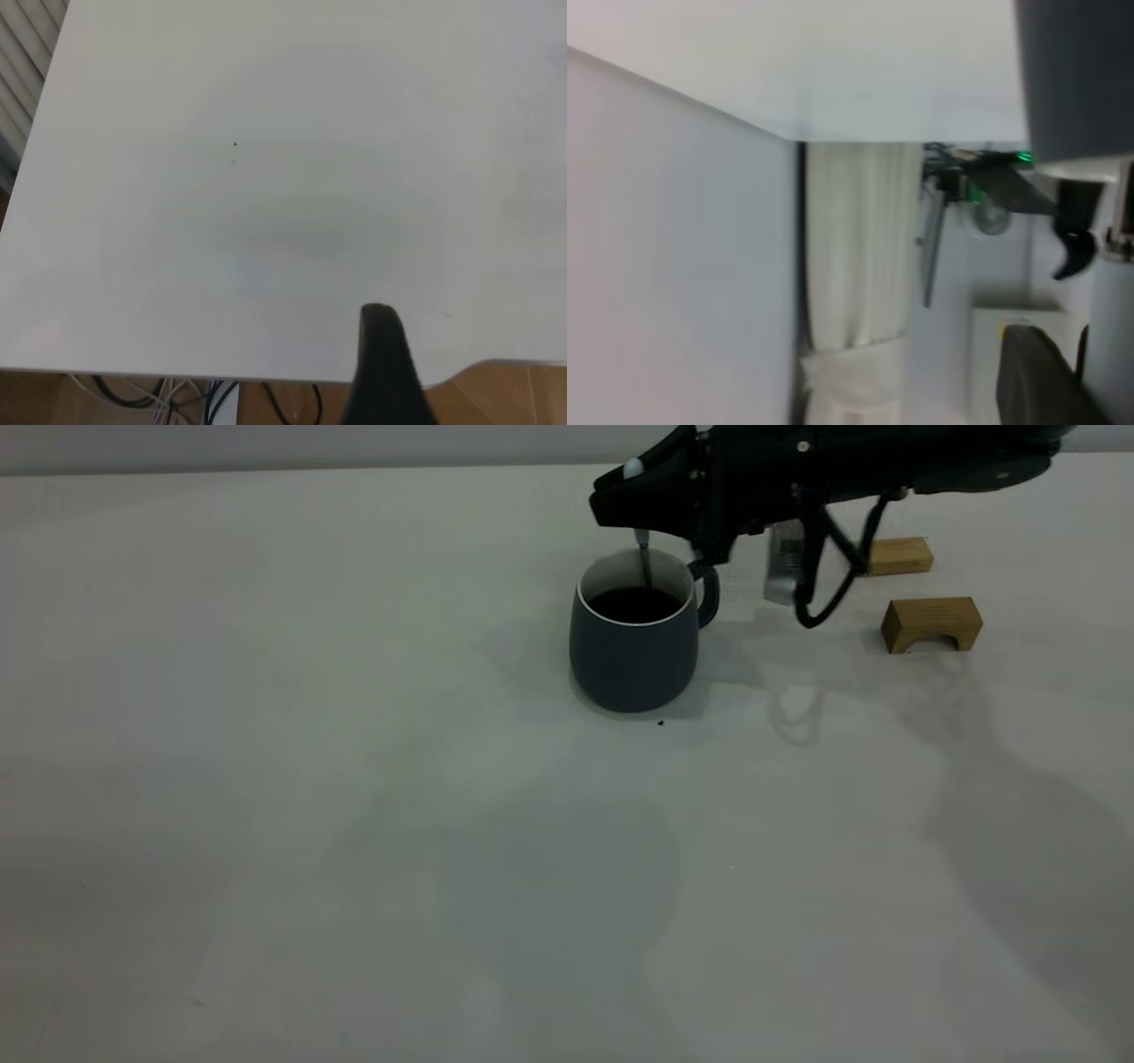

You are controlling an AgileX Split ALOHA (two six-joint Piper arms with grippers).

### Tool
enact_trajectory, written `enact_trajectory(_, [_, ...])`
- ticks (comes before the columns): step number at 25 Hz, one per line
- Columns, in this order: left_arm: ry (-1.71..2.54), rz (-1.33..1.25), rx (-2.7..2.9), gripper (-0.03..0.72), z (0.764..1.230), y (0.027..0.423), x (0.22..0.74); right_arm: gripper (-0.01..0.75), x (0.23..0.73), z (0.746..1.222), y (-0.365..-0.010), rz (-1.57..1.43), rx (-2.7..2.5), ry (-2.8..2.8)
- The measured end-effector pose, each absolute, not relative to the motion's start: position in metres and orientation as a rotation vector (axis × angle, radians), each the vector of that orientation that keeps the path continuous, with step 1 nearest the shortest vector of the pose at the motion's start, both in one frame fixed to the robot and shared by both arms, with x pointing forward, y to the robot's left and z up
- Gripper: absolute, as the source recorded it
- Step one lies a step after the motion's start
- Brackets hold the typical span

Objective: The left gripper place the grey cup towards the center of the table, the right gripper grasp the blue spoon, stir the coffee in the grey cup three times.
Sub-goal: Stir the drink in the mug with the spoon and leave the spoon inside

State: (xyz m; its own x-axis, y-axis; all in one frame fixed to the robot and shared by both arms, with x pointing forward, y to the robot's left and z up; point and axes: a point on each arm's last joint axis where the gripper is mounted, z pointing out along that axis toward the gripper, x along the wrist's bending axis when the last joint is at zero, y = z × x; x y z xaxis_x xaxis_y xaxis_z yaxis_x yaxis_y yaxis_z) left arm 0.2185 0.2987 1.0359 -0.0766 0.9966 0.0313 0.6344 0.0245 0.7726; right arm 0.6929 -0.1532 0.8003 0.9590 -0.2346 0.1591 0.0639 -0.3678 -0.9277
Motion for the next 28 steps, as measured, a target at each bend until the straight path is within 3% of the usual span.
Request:
enact_trajectory(7, [1.766, 0.867, 1.66, 0.585, 1.036, 0.299, 0.218, 0.107, 0.686, 0.799, -0.17, -0.242, -1.938, -0.001])
enact_trajectory(19, [1.766, 0.867, 1.66, 0.585, 1.036, 0.299, 0.218, 0.13, 0.675, 0.797, -0.17, -0.167, -1.959, -0.138])
enact_trajectory(22, [1.766, 0.867, 1.66, 0.585, 1.036, 0.299, 0.218, 0.236, 0.674, 0.795, -0.17, -0.16, -1.978, -0.156])
enact_trajectory(28, [1.766, 0.867, 1.66, 0.585, 1.036, 0.299, 0.218, 0.564, 0.671, 0.813, -0.171, -0.152, -2.04, -0.313])
